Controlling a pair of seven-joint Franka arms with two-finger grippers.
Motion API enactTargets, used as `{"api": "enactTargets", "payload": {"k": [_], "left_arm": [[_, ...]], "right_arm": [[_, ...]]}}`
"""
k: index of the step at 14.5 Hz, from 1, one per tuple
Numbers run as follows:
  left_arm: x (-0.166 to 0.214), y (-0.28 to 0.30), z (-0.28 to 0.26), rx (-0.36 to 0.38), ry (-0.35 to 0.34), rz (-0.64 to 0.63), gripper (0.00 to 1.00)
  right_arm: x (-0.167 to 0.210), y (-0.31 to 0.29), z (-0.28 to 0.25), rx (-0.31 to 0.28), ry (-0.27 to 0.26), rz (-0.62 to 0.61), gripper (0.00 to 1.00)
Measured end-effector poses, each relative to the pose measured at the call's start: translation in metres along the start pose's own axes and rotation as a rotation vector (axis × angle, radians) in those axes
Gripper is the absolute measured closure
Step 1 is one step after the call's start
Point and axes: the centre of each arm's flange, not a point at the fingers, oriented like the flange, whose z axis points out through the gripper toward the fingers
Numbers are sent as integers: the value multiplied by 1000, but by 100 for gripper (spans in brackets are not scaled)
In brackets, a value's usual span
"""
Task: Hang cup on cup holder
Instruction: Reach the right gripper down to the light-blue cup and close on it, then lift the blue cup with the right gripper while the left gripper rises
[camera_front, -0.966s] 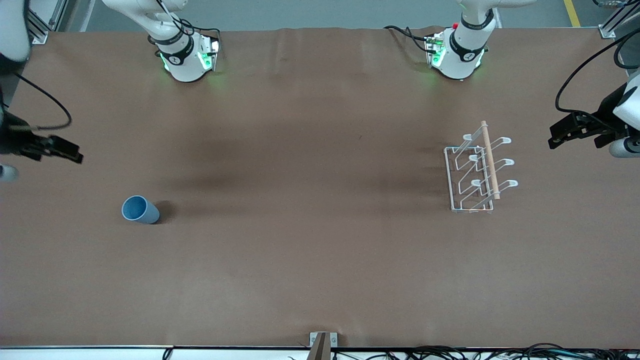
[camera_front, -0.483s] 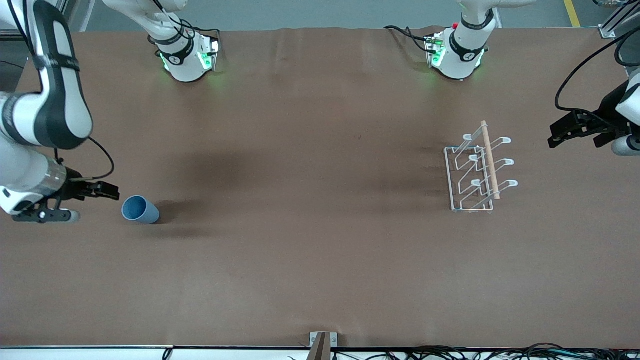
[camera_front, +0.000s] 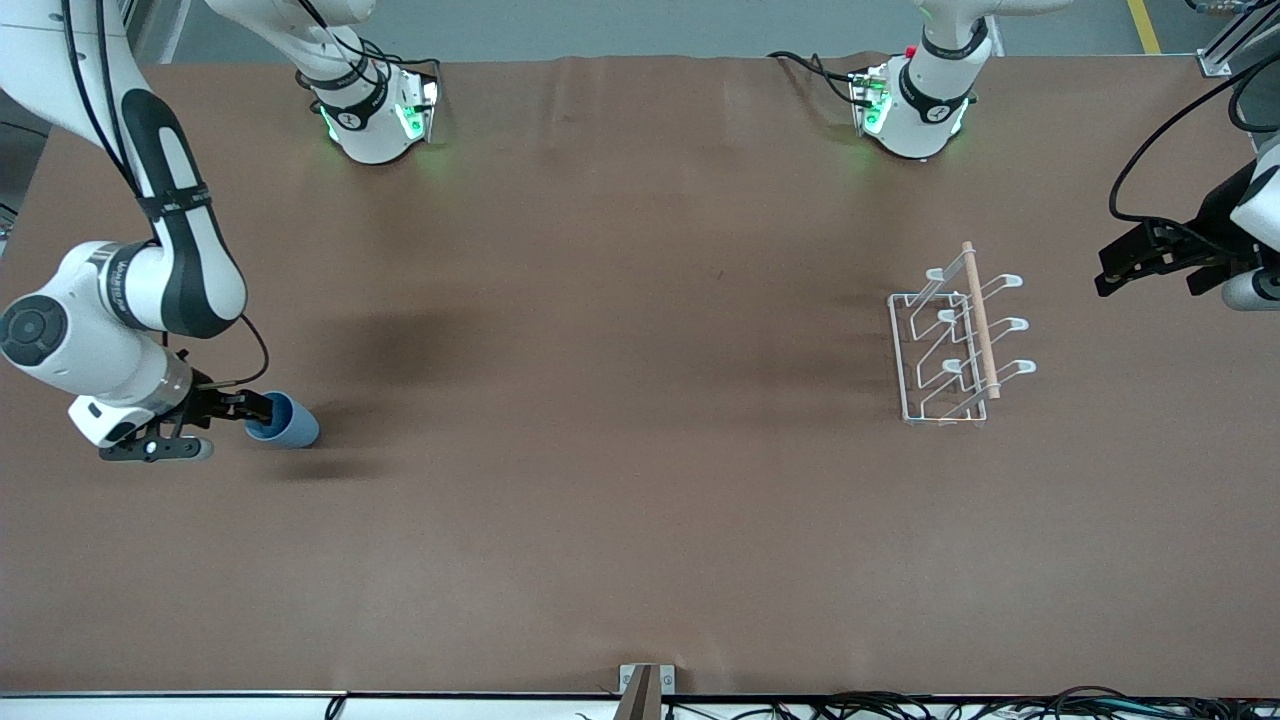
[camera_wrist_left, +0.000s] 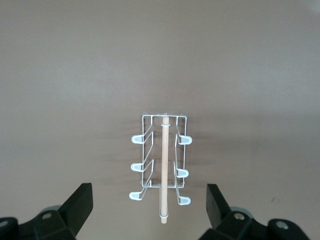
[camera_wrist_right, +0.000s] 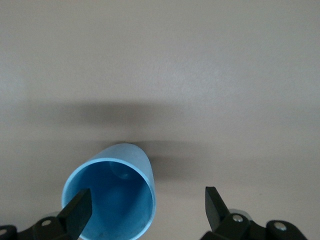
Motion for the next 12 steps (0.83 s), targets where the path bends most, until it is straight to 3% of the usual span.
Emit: {"api": "enactTargets", "payload": {"k": [5,6,12], "left_arm": [[3,2,-2,2,26,3,0],[3,2,-2,2,27,4,0],[3,5,-2,3,27,10,0]], "right_arm": [[0,-1,29,-2,-3,-4,2],[0,-1,35,-2,-8,-5,7],[3,-1,36,-1,-14,-4,73]]}}
